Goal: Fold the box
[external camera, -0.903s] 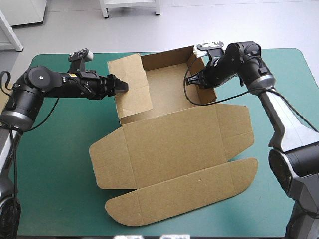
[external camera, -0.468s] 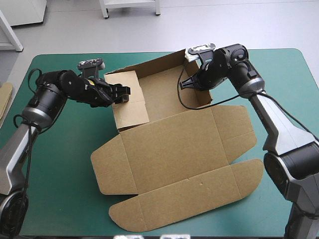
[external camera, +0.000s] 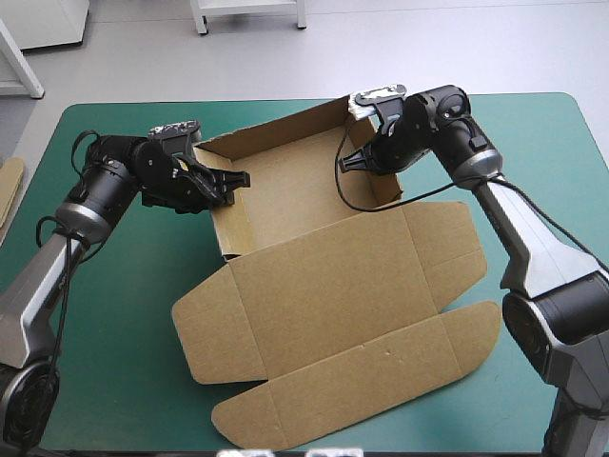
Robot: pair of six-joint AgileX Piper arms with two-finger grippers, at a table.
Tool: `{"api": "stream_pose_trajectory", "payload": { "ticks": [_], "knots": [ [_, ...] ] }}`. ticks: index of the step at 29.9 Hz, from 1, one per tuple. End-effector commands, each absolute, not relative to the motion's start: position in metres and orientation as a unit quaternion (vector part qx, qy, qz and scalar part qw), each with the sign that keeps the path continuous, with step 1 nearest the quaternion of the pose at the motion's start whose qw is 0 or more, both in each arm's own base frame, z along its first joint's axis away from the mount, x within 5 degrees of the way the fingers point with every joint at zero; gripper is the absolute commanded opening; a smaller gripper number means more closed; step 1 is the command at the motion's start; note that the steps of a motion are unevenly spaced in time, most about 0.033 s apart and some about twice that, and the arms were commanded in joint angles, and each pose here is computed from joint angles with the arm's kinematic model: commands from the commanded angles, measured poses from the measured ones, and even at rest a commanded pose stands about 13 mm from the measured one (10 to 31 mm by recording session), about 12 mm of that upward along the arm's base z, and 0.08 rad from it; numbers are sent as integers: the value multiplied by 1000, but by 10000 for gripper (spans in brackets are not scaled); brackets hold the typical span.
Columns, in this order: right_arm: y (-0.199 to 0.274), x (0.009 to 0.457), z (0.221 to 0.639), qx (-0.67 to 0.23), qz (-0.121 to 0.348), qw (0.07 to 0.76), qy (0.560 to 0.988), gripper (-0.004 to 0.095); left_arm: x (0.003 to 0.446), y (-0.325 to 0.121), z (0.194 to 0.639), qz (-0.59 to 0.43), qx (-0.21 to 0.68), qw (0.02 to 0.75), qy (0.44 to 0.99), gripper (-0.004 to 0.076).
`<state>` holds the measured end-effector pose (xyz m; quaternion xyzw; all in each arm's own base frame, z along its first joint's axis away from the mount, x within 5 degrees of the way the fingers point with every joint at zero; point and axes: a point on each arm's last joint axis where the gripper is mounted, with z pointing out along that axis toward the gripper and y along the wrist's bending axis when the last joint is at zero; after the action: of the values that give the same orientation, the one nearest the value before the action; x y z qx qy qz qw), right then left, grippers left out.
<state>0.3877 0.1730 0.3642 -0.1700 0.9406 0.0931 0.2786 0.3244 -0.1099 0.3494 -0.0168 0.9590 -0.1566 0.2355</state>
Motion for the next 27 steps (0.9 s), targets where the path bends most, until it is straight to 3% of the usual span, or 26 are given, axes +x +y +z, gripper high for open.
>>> {"api": "stream_pose_trajectory", "payload": {
  "ticks": [1, 3, 6, 7, 13, 18, 22, 27],
  "knots": [
    [171, 375, 401, -164, 123, 336, 919, 1, 319, -115, 381, -205, -24, 281, 937, 245],
    [171, 375, 401, -164, 123, 336, 919, 1, 319, -115, 385, -207, -23, 288, 935, 185],
    [170, 375, 401, -164, 122, 336, 919, 1, 319, -116, 393, -212, -21, 299, 930, 4],
    [170, 375, 401, -164, 122, 336, 919, 1, 320, -116, 395, -211, -19, 304, 929, -8],
    [169, 374, 400, -157, 116, 329, 924, 1, 325, -110, 395, -178, -24, 329, 927, -8],
    [165, 372, 396, -155, 69, 315, 934, 1, 336, -112, 385, -162, -27, 321, 933, -9],
    [167, 369, 392, -158, 40, 299, 940, 1, 346, -124, 381, -151, -10, 309, 939, -9],
    [171, 372, 380, -149, 42, 269, 950, 1, 358, -146, 374, -77, 40, 286, 954, -8]
  ]
}}
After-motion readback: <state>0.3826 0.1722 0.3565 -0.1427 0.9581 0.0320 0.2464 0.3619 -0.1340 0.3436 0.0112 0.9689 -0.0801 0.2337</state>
